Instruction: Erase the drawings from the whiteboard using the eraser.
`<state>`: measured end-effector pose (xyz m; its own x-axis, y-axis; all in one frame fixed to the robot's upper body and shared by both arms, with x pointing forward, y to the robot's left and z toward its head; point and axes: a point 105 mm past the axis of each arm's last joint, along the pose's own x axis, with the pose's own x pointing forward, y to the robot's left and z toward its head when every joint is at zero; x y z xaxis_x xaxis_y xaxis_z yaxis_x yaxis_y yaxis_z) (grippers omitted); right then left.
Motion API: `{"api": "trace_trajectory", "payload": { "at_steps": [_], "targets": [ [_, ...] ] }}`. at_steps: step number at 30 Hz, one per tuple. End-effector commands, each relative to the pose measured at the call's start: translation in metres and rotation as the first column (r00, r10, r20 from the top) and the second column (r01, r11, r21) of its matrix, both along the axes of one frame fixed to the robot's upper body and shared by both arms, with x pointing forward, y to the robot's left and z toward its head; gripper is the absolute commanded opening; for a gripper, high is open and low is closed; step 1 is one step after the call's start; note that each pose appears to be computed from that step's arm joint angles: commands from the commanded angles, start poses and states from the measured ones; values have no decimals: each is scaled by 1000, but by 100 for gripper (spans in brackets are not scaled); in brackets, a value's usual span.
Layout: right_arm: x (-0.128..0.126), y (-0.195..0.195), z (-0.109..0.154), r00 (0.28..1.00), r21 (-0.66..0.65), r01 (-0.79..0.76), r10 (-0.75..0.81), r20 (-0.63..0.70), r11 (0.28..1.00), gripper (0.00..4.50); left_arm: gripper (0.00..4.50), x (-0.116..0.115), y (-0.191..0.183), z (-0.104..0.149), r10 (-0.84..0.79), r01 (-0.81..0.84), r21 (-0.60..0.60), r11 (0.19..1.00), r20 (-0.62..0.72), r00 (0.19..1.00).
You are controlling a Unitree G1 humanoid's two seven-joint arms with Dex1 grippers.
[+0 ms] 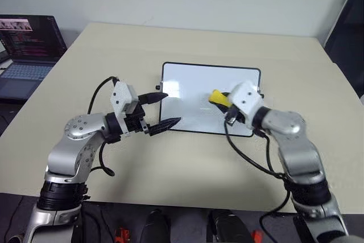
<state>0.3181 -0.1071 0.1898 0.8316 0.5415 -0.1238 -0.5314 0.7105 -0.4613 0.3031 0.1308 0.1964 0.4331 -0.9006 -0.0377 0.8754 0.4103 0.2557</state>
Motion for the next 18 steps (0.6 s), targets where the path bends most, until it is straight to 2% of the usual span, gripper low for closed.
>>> {"api": "trace_trajectory", "payload": {
  "at_steps": [1, 3, 5, 8, 14, 18],
  "targets": [
    [-26, -47, 16, 968, 148, 241, -249, 35, 959, 112, 450, -9, -22, 12, -160, 160, -7, 987, 17, 987],
    [-37, -69, 4, 931, 167, 364, -365, -28, 916, 112, 450, -11, -34, 8, -229, 229, 8, 973, 6, 973],
    [-47, -91, -25, 867, 152, 494, -474, -152, 856, 112, 450, -8, -56, 0, -328, 327, 39, 944, 3, 945],
    [-49, -111, -45, 787, 150, 610, -573, -230, 778, 112, 450, -7, -81, -6, -445, 444, 80, 892, -1, 895],
    [-30, -130, -64, 721, 184, 688, -631, -287, 702, 112, 450, -5, -118, -14, -566, 560, 120, 820, 20, 824],
    [-20, -135, -69, 722, 198, 686, -622, -303, 700, 112, 450, -5, -132, -15, -602, 592, 153, 792, 33, 798]
  ]
}}
